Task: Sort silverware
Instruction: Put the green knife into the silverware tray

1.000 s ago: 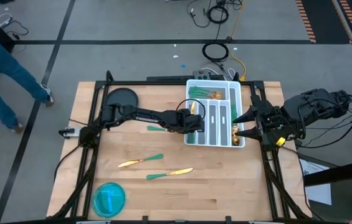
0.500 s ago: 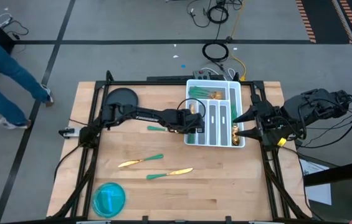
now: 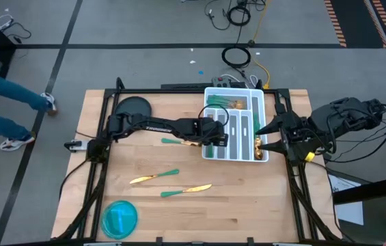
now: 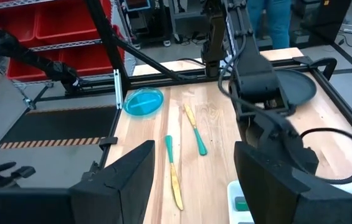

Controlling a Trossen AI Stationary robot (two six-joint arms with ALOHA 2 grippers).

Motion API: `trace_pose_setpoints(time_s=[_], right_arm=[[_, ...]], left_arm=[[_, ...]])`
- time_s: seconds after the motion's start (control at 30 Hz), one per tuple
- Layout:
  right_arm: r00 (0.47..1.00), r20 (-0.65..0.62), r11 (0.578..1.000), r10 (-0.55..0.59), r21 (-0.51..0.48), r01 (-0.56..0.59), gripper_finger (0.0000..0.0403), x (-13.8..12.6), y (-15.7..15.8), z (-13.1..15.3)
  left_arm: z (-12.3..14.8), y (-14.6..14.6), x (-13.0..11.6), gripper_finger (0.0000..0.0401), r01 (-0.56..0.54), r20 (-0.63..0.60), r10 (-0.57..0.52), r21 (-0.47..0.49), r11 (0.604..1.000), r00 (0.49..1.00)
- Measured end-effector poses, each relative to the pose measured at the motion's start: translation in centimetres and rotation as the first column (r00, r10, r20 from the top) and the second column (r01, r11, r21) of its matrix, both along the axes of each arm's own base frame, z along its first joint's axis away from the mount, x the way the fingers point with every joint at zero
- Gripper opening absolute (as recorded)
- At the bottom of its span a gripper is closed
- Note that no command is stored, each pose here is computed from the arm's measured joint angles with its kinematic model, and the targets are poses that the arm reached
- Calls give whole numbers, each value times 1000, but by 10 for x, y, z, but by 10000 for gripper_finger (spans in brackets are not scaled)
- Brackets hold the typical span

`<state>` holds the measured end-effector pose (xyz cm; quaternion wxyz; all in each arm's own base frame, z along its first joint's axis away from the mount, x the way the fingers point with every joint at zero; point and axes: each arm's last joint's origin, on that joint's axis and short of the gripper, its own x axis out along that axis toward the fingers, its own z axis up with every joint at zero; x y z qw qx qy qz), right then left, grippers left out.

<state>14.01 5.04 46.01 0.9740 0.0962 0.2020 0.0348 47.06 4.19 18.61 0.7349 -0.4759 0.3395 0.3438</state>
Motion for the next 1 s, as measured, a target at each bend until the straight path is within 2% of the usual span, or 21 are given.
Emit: trace_pose_setpoints(time_s=[0.17,0.23,0.27,0.37,0.43,0.5,0.57,0.63,0.7,0.77,0.93,1.0], right_arm=[[1000,1,1000,4,-9,-4,212,0,0,0],[1000,2,1000,6,-13,-6,212,0,0,0],[1000,1,1000,6,-13,-6,212,0,0,0],[1000,-8,1000,4,-12,-4,212,-1,-1,-1],[1000,-21,1000,0,-16,-1,212,-2,-1,-2],[999,-39,1000,-4,-18,3,212,-5,-2,-3],[999,-45,1000,-10,-11,9,212,-6,-3,-4],[998,-56,1000,-15,-6,15,212,-6,-3,-5],[998,-53,1000,-20,7,20,212,-7,-3,-4],[998,-56,999,-26,22,27,212,-7,-3,-4],[997,-67,998,-40,54,43,212,-7,-3,-5],[997,-68,997,-43,61,47,212,-7,-3,-5]], left_arm=[[33,3,-3,157,133,4,-135,102,986,991],[52,3,-4,157,243,17,-248,147,959,969],[63,2,-8,157,321,6,-326,165,933,945],[93,-2,-23,157,525,-79,-520,205,826,850],[108,-5,-43,157,646,-203,-614,203,736,763],[125,-7,-63,157,736,-321,-666,213,642,674],[134,-7,-86,157,820,-487,-677,168,547,552],[140,-6,-99,157,874,-566,-683,158,459,461],[134,-2,-107,157,901,-579,-707,127,414,407],[122,3,-110,157,904,-520,-746,141,404,415],[67,17,-134,157,931,-506,-794,56,361,338],[48,22,-146,157,930,-502,-795,55,364,340]])
